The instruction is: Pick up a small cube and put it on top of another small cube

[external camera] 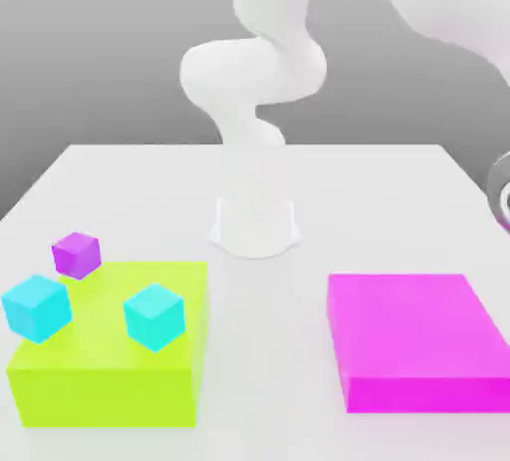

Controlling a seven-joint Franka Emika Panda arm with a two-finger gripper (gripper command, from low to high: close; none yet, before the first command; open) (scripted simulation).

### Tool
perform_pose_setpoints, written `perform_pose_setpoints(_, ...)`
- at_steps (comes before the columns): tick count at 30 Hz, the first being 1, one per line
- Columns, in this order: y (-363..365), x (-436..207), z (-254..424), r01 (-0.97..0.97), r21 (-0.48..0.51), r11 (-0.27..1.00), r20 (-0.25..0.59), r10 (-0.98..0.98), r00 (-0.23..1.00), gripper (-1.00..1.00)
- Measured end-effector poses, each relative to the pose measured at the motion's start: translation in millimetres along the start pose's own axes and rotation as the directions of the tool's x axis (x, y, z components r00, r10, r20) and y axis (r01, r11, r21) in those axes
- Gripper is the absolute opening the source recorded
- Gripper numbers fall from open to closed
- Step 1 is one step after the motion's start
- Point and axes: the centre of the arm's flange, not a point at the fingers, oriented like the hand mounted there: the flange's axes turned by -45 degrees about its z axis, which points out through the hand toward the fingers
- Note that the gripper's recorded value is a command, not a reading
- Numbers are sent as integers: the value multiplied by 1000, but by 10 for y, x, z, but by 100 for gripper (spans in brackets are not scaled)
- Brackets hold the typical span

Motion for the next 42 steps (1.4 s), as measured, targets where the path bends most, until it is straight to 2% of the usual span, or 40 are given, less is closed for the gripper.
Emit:
perform_pose_setpoints(1, -8, -3, 170, 1, 0, 1000, 2, -1, 1000, 0)
perform_pose_setpoints(2, -13, -7, 281, 2, 1, 1000, 2, -2, 1000, -100)
perform_pose_setpoints(8, -16, -10, 337, 3, 2, 1000, 3, -3, 1000, -100)
perform_pose_setpoints(13, 43, -29, -267, -19, 4, 1000, 3, 19, 1000, -100)
perform_pose_setpoints(17, 681, -325, -641, -255, 13, 967, 3, 255, 967, -100)
perform_pose_setpoints(21, 1312, -752, -954, -500, 21, 866, 5, 500, 866, -100)
perform_pose_setpoints(26, 1960, -1408, -1287, -756, 24, 655, 10, 756, 655, -100)
perform_pose_setpoints(32, 2626, -2403, -1595, -961, 19, 277, 12, 961, 278, -100)
perform_pose_setpoints(37, 2788, -3118, -1769, -999, 11, -31, 10, 999, -31, -100)
perform_pose_setpoints(41, 2871, -3735, -1844, -956, 2, -293, 3, 956, -293, -100)
perform_pose_setpoints(42, 2882, -3804, -1775, -946, 0, -324, 2, 946, -324, -100)
